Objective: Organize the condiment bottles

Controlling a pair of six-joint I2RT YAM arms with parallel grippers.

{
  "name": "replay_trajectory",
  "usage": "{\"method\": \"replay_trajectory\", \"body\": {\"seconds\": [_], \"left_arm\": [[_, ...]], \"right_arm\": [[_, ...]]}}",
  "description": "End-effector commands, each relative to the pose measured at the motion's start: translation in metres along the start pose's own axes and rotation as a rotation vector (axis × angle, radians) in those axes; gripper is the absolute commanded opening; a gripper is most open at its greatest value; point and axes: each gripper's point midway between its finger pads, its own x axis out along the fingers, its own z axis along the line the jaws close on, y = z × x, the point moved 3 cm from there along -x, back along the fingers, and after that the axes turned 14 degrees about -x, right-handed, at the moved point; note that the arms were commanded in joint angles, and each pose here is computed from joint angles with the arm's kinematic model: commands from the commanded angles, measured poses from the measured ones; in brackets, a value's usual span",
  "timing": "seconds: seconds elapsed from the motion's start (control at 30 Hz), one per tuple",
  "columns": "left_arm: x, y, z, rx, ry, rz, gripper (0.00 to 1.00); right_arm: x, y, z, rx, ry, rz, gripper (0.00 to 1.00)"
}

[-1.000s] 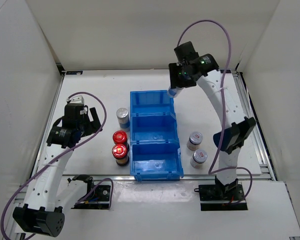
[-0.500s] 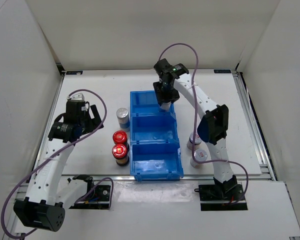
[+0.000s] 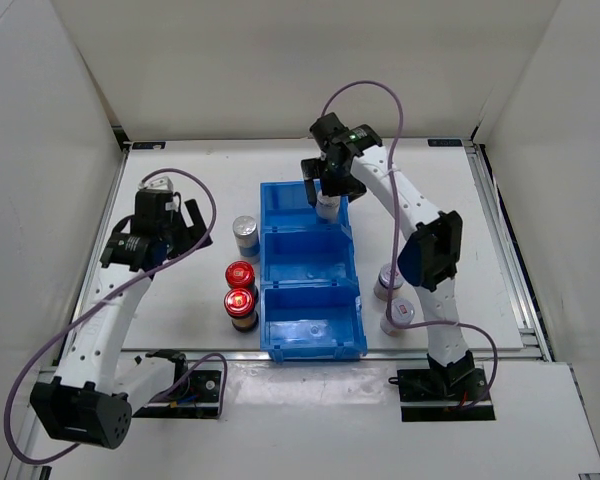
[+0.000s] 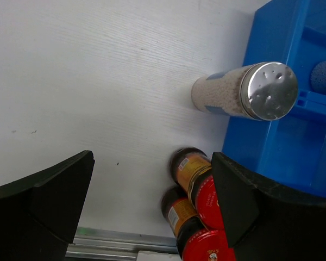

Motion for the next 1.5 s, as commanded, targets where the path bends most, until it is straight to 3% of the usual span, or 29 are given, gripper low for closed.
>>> {"method": "replay_trajectory", "body": {"seconds": [0.0,0.2,0.33,0.53,0.7,0.83,1.37,1.47], "left_arm": [[-0.003,-0.022,-0.03,0.018,0.124,-0.046,1.0],[0.021,-0.036,-0.084,0.133,0.257,-0.03,1.0],[0.038,-0.039,-0.131,0.201,0.31,0.001,1.0],[0.078,-0.02,-0.162,0.213,0.282,0.094,1.0],[0.097,0.003,-0.157,0.2,0.165,0.178,1.0],[0.095,0.0,-0.149,0.189,0.096,0.14,0.99],[0.084,0.022,-0.12,0.2,0.023,0.195,0.99],[0.085,0.026,-0.116,0.187,0.018,0.222,0.94]], "right_arm": [[-0.098,-0.017,-0.015,0.064,0.016,-0.231,1.0],[-0.164,-0.008,-0.027,0.069,0.022,-0.382,1.0],[-0.176,0.004,-0.041,0.051,0.038,-0.386,1.0],[-0.181,0.025,-0.061,0.106,0.008,-0.351,1.0],[-0.181,0.034,-0.077,0.147,0.026,-0.333,1.0],[-0.177,0.04,-0.077,0.147,0.026,-0.311,1.0],[-0.166,0.049,-0.076,0.137,0.026,-0.266,1.0],[-0.166,0.049,-0.076,0.137,0.026,-0.266,1.0]]}}
